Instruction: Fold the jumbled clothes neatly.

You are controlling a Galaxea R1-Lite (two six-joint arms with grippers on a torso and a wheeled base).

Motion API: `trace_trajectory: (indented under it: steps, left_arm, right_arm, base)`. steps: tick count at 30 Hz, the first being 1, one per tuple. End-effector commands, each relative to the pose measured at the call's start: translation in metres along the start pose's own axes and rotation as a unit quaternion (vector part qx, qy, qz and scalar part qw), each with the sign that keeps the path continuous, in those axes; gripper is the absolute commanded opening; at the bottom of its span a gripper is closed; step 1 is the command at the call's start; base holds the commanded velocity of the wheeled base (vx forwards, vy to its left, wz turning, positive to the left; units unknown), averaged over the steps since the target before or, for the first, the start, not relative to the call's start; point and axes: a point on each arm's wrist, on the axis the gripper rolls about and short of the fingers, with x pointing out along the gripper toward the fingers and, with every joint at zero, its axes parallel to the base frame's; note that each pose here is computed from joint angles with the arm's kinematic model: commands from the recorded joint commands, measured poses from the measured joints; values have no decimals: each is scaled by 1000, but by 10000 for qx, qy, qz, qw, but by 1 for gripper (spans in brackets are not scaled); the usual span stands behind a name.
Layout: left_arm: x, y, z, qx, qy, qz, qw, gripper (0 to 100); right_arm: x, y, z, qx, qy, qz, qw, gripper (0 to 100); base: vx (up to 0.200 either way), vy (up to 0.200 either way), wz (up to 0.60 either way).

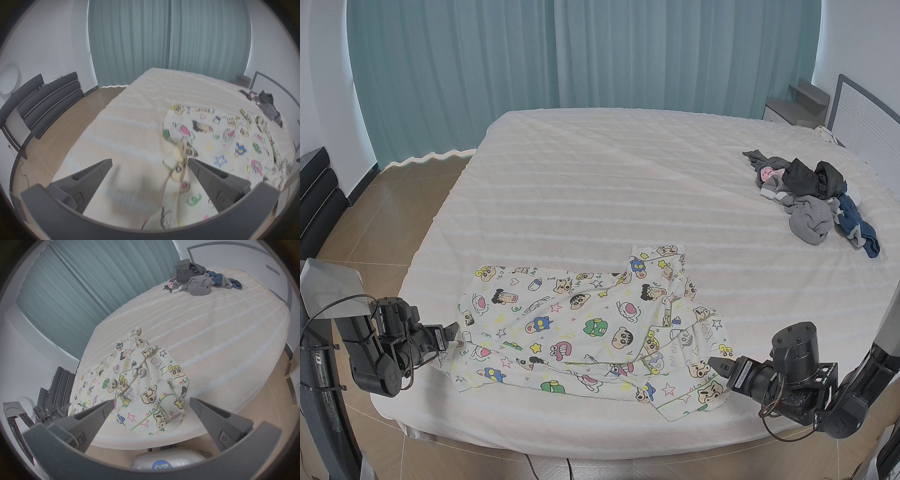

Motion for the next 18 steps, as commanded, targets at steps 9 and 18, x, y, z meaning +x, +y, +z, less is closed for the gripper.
trace_trajectory:
  steps: [9, 18]
  left_arm:
    - [-27, -4, 62, -1072, -218, -459, 9929, 100]
    - [-77, -42, 52, -472, 1384, -1717, 9742, 100]
  right_arm:
    - [0, 0, 0, 2, -6, 11, 10000, 100]
    - [1, -1, -1, -10, 19, -16, 10000, 100]
  base:
    - [0, 0, 0]
    - [0, 0, 0]
